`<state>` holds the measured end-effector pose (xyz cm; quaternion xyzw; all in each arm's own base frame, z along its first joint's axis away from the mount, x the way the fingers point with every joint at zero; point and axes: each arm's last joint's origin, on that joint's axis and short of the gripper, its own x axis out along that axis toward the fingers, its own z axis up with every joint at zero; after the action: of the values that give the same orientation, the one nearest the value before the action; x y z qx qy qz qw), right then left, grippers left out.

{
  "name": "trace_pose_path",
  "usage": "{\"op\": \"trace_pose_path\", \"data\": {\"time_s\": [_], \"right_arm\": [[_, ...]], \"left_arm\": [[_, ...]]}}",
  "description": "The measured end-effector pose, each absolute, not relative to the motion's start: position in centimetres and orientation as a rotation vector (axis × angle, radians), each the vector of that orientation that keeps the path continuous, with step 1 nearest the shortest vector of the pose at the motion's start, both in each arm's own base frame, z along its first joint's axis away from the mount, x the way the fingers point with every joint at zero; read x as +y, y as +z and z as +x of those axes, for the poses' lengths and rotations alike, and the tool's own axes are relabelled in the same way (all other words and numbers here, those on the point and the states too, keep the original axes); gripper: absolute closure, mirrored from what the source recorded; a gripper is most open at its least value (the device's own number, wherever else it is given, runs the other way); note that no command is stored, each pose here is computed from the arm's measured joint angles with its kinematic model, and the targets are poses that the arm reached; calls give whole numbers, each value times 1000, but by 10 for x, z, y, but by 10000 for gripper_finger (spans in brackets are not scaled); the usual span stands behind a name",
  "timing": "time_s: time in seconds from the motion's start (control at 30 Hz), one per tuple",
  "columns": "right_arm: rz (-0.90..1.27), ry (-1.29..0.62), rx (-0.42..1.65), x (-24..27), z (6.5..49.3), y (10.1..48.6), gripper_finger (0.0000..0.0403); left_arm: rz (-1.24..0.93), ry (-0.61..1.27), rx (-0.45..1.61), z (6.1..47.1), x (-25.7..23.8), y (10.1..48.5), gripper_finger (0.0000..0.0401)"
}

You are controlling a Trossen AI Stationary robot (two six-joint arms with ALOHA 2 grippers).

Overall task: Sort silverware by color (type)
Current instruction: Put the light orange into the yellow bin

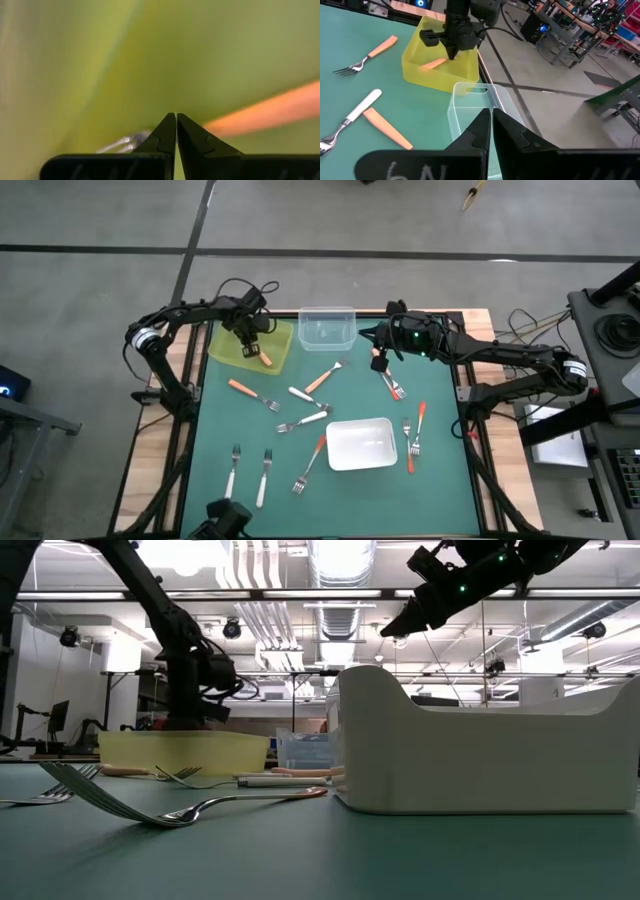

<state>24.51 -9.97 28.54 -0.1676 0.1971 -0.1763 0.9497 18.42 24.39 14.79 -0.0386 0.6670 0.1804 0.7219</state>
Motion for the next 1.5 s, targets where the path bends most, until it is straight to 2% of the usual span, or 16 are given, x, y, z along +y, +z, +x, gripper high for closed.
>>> {"op": "trace_pose_path", "data": {"time_s": [0.4, 1.2, 1.5], "right_arm": [[-346, -357, 402, -100, 245, 285, 392], [-350, -359, 395, -100, 245, 286, 392], [-344, -360, 391, -100, 245, 286, 392]], "left_arm": [[-298, 454, 1560, 176, 232, 146, 401], [-422, 464, 1628, 167, 220, 153, 401], [-478, 412, 1640, 167, 213, 155, 401]]}}
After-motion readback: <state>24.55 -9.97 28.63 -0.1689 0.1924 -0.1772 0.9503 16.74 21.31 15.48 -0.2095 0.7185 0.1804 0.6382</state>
